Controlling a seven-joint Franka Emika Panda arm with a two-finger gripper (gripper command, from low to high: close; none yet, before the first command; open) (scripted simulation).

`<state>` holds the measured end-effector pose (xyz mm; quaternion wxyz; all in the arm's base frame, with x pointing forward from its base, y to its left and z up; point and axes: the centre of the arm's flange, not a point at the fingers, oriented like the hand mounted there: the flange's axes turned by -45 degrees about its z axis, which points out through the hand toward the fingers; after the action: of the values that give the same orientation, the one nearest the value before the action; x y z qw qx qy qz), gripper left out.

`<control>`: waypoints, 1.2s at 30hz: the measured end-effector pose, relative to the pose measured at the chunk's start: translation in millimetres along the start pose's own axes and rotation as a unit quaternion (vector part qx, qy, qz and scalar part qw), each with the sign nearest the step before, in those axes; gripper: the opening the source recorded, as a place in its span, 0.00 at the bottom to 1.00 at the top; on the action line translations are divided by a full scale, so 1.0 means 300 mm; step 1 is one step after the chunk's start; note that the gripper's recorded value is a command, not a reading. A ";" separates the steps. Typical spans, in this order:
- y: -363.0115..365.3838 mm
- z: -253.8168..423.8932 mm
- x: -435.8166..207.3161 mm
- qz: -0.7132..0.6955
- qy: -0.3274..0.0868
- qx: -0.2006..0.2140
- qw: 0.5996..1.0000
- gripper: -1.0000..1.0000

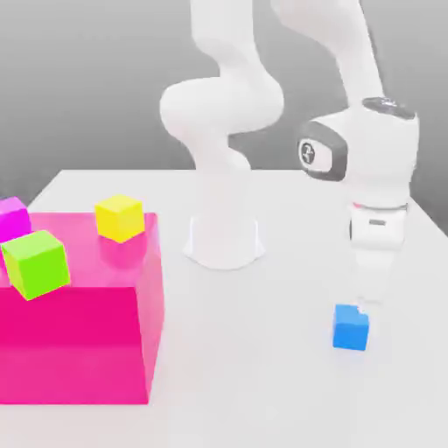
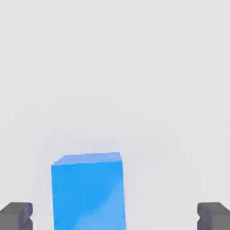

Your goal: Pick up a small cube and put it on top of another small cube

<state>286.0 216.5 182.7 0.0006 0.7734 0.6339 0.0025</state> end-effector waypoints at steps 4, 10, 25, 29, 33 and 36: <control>-0.010 0.122 -0.001 -0.005 -0.001 0.002 1.000 0.50; -0.014 0.167 -0.004 -0.005 -0.002 0.003 1.000 0.00; 0.297 -0.210 -0.192 0.121 -0.003 -0.007 0.993 0.00; 0.509 -0.383 -0.456 0.232 -0.004 -0.013 0.973 0.00; 0.615 -0.541 -0.770 0.336 -0.005 -0.015 0.942 0.00; 0.627 -0.652 -1.021 0.410 -0.005 -0.013 0.912 0.00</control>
<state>409.3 -121.3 378.0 0.0128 0.9652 0.2610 0.0069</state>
